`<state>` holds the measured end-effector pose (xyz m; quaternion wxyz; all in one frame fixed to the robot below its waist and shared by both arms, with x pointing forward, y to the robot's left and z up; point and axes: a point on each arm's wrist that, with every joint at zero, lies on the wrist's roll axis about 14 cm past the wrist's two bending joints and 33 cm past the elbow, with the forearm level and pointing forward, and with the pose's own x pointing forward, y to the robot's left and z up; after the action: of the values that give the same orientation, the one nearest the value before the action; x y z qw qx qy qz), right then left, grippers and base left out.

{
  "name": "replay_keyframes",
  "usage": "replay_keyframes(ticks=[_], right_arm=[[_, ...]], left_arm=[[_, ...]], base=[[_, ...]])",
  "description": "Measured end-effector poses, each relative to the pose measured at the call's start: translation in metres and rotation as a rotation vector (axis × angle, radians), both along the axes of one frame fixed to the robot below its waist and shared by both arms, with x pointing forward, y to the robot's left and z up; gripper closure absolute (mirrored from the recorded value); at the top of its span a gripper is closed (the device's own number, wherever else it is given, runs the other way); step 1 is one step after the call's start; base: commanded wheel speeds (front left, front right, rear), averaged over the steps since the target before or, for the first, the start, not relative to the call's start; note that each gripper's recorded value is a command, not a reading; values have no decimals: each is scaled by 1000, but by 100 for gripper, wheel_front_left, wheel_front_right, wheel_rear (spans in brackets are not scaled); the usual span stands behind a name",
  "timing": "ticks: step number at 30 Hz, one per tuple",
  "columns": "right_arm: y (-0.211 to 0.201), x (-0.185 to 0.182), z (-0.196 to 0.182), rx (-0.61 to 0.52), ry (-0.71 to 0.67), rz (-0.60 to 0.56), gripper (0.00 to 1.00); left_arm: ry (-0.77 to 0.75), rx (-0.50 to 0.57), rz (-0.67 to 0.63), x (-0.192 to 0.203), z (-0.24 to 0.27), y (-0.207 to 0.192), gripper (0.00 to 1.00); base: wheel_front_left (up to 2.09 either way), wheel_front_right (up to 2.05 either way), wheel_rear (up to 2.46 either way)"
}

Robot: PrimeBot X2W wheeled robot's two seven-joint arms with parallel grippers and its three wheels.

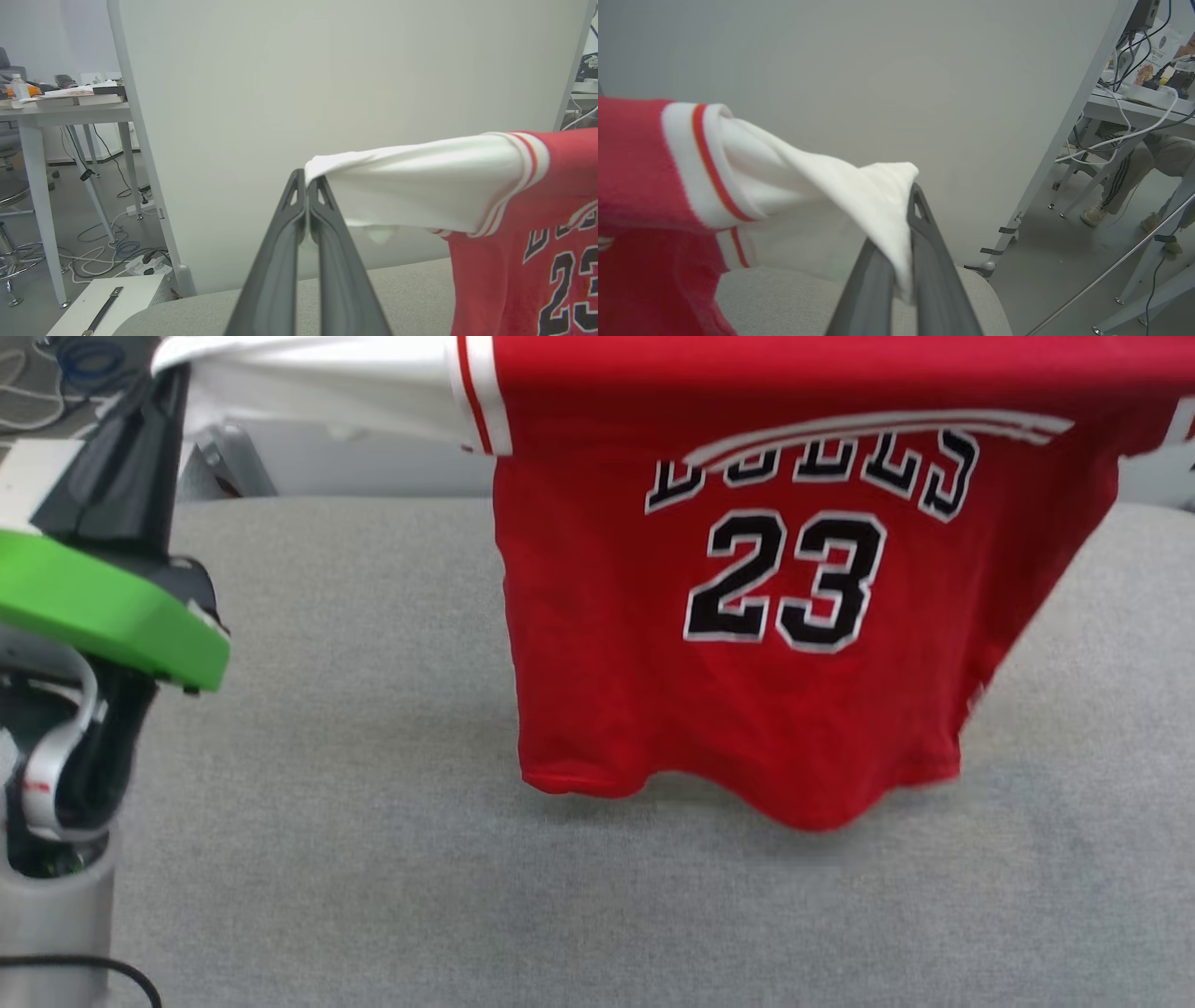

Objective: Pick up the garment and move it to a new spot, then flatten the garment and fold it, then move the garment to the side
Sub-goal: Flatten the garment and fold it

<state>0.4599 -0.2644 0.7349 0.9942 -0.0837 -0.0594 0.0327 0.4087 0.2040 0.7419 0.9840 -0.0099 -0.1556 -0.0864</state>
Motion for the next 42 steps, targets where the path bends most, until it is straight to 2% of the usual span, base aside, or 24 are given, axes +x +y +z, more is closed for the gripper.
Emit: replay_keyframes(ticks=[12, 16, 22, 24, 33, 38, 42], right_arm=[[-5, 94, 16, 15, -70, -16, 100], [-7, 132, 14, 10, -88, -36, 100], [-7, 190, 5, 39, -128, -72, 100], [-5, 209, -1, 55, -138, -82, 100], [5, 267, -47, 88, -157, -108, 100], [11, 283, -95, 111, -98, -108, 100], [15, 283, -123, 110, -36, -101, 100]], left_arm=[[7, 124, -38, 102, 7, -6, 100], [-7, 169, -8, 146, 9, -4, 100], [-6, 181, 24, 212, -6, 2, 100], [-13, 223, 49, 233, -15, 5, 100], [-22, 179, 83, 298, -55, 13, 100], [19, 170, 77, 314, -94, 13, 100], [60, 148, 66, 312, -116, 13, 100]], base=[[0, 0, 0], [0, 0, 0], [0, 0, 0], [0, 0, 0], [0, 0, 0], [0, 0, 0], [0, 0, 0]])
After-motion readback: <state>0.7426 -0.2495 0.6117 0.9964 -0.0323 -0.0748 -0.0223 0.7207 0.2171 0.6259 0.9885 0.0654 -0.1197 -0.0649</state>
